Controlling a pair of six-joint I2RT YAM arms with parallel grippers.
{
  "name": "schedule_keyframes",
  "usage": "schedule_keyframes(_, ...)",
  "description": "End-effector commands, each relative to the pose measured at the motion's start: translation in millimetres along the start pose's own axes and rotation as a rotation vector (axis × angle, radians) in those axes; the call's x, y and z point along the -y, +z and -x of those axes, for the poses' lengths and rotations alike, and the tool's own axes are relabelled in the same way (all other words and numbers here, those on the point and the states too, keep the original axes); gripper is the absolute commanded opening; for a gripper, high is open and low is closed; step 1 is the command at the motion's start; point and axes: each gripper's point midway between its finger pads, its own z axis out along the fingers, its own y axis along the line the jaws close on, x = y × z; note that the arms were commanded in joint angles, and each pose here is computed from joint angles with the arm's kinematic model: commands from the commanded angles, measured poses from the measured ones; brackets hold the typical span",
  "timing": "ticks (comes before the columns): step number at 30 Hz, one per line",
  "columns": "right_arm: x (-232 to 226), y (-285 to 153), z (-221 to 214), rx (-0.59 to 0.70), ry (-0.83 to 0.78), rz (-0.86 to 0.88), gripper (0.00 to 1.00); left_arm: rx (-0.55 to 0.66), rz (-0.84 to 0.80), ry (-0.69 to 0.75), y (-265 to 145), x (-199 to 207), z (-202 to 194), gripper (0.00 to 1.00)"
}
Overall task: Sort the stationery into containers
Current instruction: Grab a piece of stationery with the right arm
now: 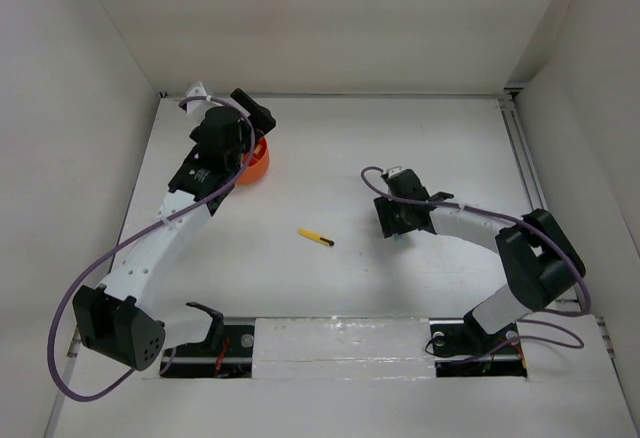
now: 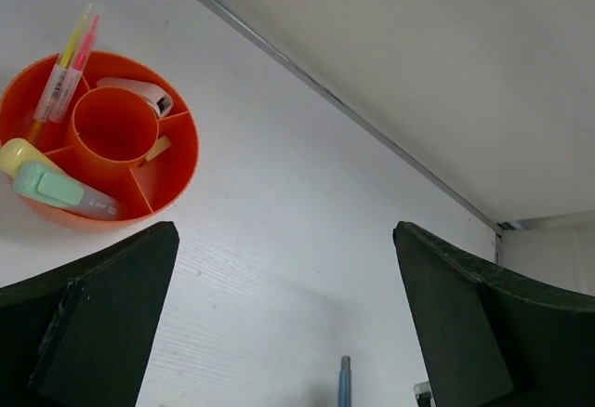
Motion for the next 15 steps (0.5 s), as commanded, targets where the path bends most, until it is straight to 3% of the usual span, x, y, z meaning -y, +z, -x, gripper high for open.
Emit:
schedule_keyframes(1, -9.7, 12.9, -27.8, -0.103, 0.021, 0.044, 0.62, -0.001, -0.052, 0.0, -8.9, 12.3, 8.2, 1.0)
schedule_keyframes(2, -9.7, 12.9, -27.9, -0.103, 0.021, 0.044, 0.54, -0.003, -0.068, -0.004, -10.5, 17.0, 10.4, 1.0)
schedule_keyframes(5, -10.5, 15.9, -42.1, -0.132, 0.029, 0.04, 0.16, -0.003, -0.068, -0.004, -10.5, 17.1, 10.4, 1.0)
schedule_keyframes(7, -10.6, 18.9, -43.5, -0.136, 0.029, 0.039, 0.0, -0.011, -0.075, 0.006, -8.1, 18.5, 7.8, 1.0)
schedule_keyframes(11, -27.2, 19.8, -31.0, -0.083, 0.024, 0.133, 0.0, -0.081, -0.125, 0.036, -0.4, 25.3, -11.9, 1.0)
schedule_keyframes(15, -37.9, 0.6, 24.4, 0.125, 0.041, 0.183, 0.0, -0.247, -0.332, 0.056, -4.7, 61.7, -44.1, 1.0)
